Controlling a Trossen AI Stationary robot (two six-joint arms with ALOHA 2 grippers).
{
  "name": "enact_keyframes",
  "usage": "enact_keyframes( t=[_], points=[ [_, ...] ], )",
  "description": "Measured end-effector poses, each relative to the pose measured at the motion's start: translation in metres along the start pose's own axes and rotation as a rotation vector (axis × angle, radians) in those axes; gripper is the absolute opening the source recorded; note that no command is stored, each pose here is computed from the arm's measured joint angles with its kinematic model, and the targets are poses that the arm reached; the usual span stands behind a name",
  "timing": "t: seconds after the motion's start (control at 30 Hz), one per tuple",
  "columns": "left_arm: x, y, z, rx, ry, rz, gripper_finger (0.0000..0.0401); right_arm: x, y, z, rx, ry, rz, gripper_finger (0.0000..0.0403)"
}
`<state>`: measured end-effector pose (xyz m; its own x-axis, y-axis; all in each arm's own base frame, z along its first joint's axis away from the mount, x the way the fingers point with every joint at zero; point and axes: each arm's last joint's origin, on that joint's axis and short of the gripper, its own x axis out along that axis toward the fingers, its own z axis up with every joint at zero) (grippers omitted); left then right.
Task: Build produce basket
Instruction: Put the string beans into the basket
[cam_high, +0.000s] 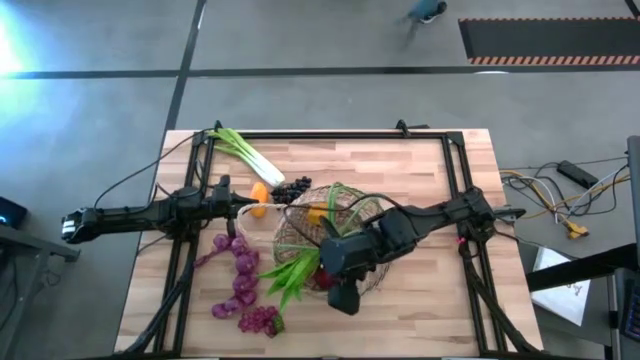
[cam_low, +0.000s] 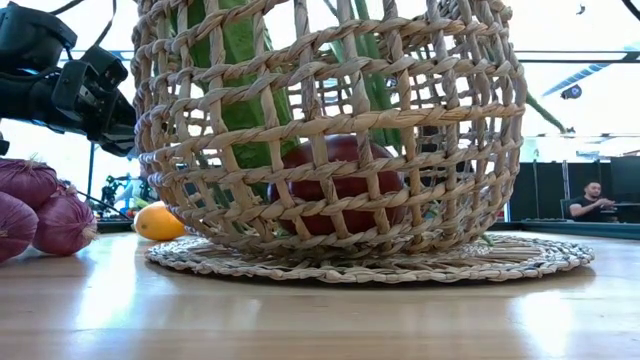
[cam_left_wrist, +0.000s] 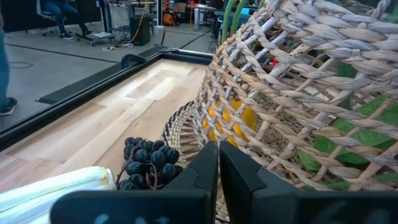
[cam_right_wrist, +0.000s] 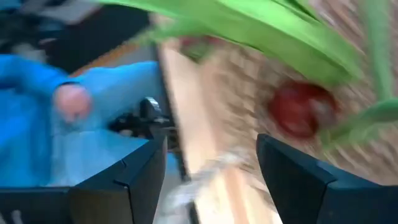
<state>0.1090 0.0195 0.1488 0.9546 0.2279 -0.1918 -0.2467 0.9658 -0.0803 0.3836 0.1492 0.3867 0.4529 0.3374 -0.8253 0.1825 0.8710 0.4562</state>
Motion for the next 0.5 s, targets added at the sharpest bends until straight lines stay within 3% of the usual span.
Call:
enact_keyframes(
  t=[0.13, 0.27, 0.37, 0.43, 0.5],
  points=[
    [0.0, 0.0, 0.0, 0.0, 0.0, 0.0, 0.0, -0.009, 0.014, 0.005, -0.175, -0.138, 0.083, 0.0235],
    [0.0, 0.0, 0.0, 0.0, 0.0, 0.0, 0.0, -0.012, 0.021, 0.013, -0.255, -0.322, 0.014, 0.0235],
    [0.0, 0.0, 0.0, 0.0, 0.0, 0.0, 0.0, -0.011, 0.017, 0.02, -0.164, -0.308, 0.08, 0.0235],
    [0.0, 0.0, 0.0, 0.0, 0.0, 0.0, 0.0, -0.008, 0.009, 0.022, -0.028, -0.216, 0.125, 0.0235],
    [0.0, 0.0, 0.0, 0.0, 0.0, 0.0, 0.0, -0.005, -0.002, 0.019, 0.095, -0.112, 0.089, 0.0235]
  ],
)
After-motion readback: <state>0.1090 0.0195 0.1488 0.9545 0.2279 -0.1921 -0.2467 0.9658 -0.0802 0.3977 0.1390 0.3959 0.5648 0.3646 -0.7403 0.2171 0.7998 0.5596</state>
